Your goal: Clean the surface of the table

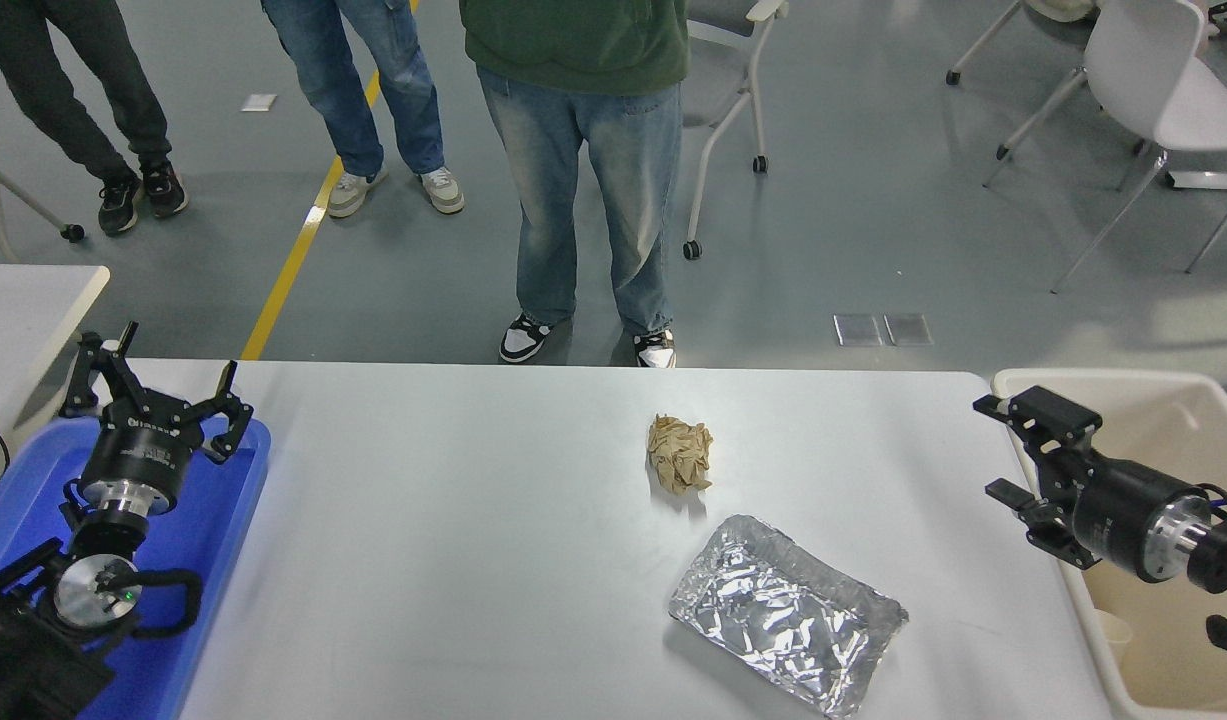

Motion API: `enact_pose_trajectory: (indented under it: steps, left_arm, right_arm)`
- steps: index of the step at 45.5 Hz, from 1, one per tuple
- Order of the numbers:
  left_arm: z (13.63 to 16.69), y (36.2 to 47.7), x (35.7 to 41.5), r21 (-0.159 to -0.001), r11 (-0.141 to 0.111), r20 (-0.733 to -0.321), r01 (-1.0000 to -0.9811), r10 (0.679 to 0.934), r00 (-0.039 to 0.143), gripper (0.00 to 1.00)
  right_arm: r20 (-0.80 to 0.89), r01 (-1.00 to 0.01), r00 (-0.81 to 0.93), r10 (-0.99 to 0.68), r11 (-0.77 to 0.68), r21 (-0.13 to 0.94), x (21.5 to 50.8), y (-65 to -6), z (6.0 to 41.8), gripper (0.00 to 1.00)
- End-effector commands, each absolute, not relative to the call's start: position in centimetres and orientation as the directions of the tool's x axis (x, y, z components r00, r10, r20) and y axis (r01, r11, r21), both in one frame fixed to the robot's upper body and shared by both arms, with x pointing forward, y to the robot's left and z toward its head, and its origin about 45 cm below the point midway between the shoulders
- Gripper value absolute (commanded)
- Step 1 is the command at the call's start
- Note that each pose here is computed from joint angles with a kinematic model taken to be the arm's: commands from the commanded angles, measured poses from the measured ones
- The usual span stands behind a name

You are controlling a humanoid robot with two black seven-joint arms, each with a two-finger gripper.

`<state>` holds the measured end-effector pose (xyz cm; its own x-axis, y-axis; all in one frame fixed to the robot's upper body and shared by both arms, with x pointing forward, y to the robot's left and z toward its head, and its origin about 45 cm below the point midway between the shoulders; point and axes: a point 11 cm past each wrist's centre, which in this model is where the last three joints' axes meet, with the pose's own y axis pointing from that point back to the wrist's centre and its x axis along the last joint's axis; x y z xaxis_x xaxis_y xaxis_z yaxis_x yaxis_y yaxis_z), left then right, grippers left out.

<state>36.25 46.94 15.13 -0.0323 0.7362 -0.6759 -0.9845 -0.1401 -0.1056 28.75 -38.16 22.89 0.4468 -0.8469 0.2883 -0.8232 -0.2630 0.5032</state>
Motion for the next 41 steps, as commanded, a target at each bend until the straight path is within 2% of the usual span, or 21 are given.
enact_pose_trajectory:
  steps: [1, 7, 20, 30, 41]
  left_arm:
    - [15.09, 47.0, 36.22, -0.105, -0.14, -0.676, -0.9846, 0.736, -0.033, 1.0]
    - [15.09, 47.0, 36.22, -0.105, -0.14, -0.676, -0.9846, 0.736, -0.033, 1.0]
    - [15.15, 46.9, 36.27, -0.106, -0.14, -0.676, -0.9845, 0.736, -0.032, 1.0]
    - [15.15, 46.9, 36.27, -0.106, -0.14, -0.676, -0.9845, 0.736, -0.032, 1.0]
    - [15.15, 46.9, 36.27, -0.106, -0.14, -0.676, -0.9845, 0.736, -0.032, 1.0]
  right_arm:
    - [0.321, -0.704, 0.557, -0.766, -0.231, 0.672, 26.4, -39.5, 23.6, 1.0]
    - [0.282, -0.647, 0.593, -0.754, -0.239, 0.724, 26.3, -39.5, 23.9, 1.0]
    - [0.098, -0.468, 0.744, -0.661, -0.411, 0.782, 24.9, -36.9, 23.3, 1.0]
    - [0.067, -0.458, 0.743, -0.666, -0.433, 0.776, 25.5, -34.1, 21.5, 1.0]
    - [0.097, -0.441, 0.758, -0.645, -0.397, 0.805, 25.0, -32.0, 17.6, 1.0]
